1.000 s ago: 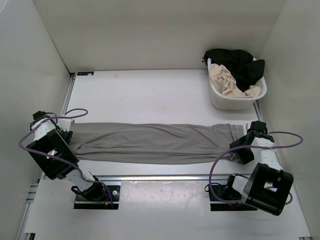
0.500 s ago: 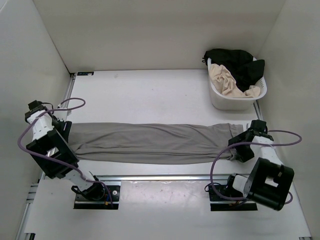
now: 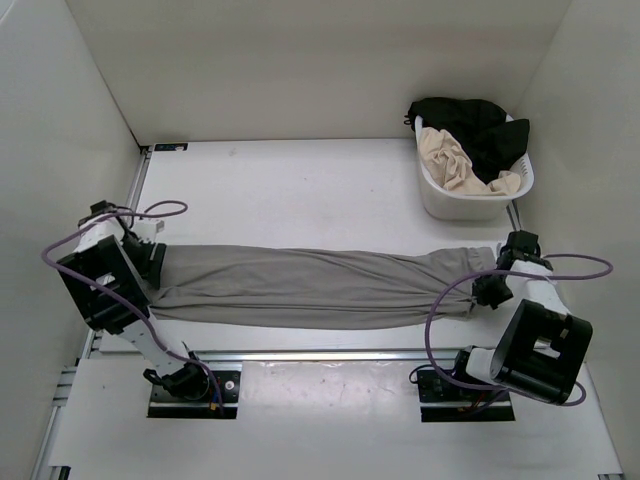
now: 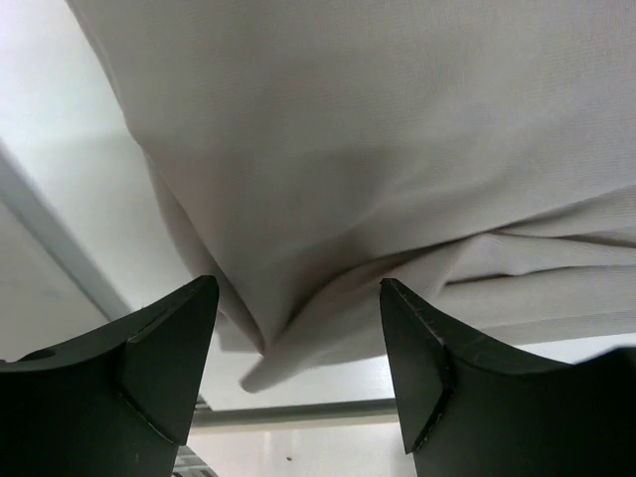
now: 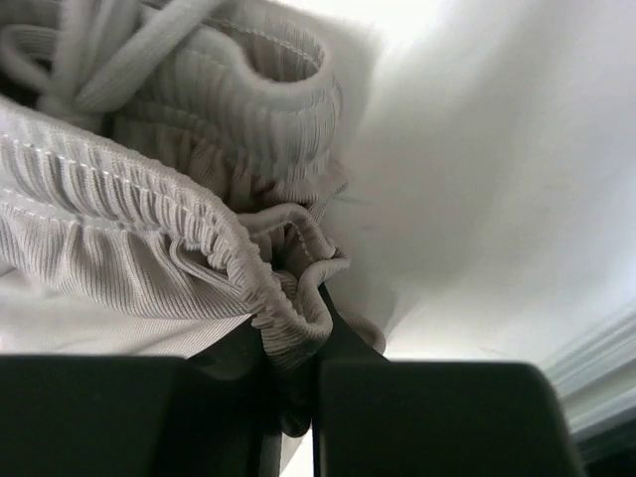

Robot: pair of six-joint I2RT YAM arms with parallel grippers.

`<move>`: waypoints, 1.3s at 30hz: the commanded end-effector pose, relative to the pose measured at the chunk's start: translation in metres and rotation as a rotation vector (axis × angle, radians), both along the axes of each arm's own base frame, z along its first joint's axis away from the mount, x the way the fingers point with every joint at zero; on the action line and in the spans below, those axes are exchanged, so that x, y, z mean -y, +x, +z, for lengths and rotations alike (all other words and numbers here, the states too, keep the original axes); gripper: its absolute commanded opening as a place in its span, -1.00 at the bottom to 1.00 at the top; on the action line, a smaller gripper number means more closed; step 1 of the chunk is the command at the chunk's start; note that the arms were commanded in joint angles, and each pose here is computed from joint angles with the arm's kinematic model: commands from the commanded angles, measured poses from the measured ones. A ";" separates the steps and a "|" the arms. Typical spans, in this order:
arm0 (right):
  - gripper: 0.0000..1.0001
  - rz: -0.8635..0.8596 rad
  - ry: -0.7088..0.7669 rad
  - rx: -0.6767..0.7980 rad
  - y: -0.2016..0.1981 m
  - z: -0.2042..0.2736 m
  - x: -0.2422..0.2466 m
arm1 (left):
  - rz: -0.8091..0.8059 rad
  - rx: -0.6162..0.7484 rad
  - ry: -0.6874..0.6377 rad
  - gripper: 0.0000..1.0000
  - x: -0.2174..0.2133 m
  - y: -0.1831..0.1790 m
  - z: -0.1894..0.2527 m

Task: Fold and stack the trousers
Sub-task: Fold the trousers

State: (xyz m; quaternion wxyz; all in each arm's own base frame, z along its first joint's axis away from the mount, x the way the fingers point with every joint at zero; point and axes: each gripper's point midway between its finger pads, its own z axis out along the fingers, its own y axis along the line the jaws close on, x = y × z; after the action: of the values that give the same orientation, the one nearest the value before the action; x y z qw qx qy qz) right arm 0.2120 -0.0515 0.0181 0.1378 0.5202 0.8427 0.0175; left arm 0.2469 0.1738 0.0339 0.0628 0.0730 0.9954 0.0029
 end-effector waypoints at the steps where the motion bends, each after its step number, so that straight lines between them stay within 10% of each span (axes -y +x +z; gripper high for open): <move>1: -1.00 -0.007 -0.215 0.027 0.011 0.042 0.045 | -0.059 0.047 0.008 0.56 0.020 0.016 0.008; 5: -0.89 0.077 -0.178 0.043 0.023 0.046 0.039 | -0.072 0.080 0.020 0.64 0.027 0.033 0.017; 7: -0.13 0.086 -0.140 -0.014 0.016 0.038 0.034 | -0.061 0.122 0.040 0.68 0.022 0.044 0.030; 12: 0.47 0.020 -0.224 -0.070 -0.007 0.049 0.046 | -0.084 0.052 0.136 0.74 0.008 0.025 0.044; 16: 0.47 -0.038 -0.284 -0.082 -0.025 0.068 0.051 | -0.167 0.040 0.158 0.63 0.016 -0.002 0.049; 21: 0.22 0.119 -0.296 -0.012 -0.023 0.082 0.022 | -0.290 0.048 0.128 0.03 0.034 -0.029 0.047; 32: 0.16 1.042 -0.221 0.024 0.023 0.068 -0.137 | -0.331 -0.083 0.114 0.39 0.035 -0.055 0.000; 39: 0.24 1.352 -0.284 -0.075 0.014 0.050 -0.189 | -0.311 -0.075 0.106 -0.70 0.030 -0.042 0.000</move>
State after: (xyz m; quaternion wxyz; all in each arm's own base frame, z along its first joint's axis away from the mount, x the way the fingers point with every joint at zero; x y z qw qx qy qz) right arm 0.2261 0.1322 0.0630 0.1312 -0.0830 0.9878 -0.0129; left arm 0.1828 0.1329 0.0210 -0.0145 0.2295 0.9731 0.0159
